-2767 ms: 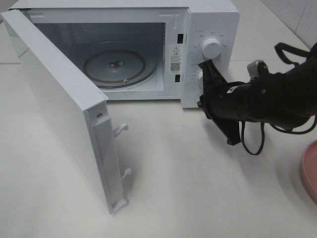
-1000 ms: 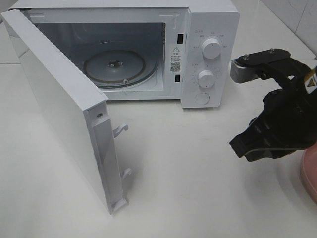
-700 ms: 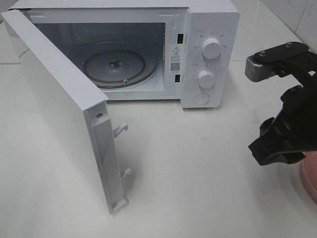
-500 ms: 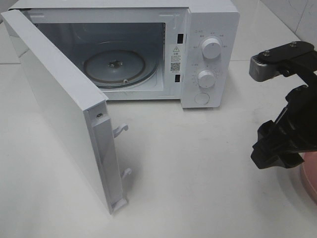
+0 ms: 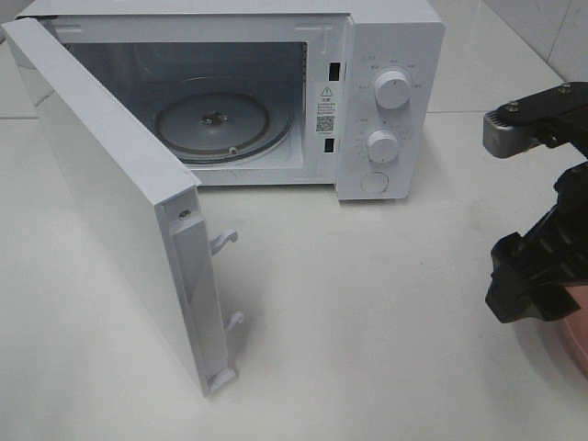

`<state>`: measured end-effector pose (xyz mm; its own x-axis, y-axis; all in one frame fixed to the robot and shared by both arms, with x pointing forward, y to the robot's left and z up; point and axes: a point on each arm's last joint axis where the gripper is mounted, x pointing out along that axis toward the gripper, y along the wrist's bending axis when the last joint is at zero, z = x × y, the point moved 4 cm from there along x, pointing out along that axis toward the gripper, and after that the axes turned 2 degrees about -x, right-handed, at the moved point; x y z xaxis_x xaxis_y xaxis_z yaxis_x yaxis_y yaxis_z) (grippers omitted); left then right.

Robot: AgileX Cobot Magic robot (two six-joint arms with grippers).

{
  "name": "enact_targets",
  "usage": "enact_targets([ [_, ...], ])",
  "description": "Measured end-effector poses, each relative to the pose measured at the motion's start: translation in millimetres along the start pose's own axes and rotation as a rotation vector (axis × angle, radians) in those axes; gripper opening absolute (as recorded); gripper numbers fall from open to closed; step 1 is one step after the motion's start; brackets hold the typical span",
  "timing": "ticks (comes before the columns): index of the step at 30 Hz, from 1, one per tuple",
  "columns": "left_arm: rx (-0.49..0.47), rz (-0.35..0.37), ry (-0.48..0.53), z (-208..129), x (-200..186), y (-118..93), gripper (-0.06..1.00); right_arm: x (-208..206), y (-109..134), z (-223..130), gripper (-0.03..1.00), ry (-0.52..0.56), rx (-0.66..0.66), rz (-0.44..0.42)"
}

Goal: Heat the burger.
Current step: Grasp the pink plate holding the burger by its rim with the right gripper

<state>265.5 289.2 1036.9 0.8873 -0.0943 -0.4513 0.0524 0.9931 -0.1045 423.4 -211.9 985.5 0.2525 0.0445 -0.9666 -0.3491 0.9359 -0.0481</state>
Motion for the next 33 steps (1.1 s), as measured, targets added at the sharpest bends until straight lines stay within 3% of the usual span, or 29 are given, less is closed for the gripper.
enact_targets([
  [13, 0.000, 0.000, 0.000, 0, 0, 0, 0.99, 21, -33, -19, 0.82, 0.059, 0.151, -0.044],
  [28, 0.000, 0.000, 0.000, 0, 0, 0, 0.99, 33, -52, -17, 0.81, -0.007, 0.238, -0.063],
  [33, 0.000, 0.000, 0.000, 0, 0, 0, 0.99, 49, -55, -17, 0.80, 0.046, 0.252, -0.063],
])
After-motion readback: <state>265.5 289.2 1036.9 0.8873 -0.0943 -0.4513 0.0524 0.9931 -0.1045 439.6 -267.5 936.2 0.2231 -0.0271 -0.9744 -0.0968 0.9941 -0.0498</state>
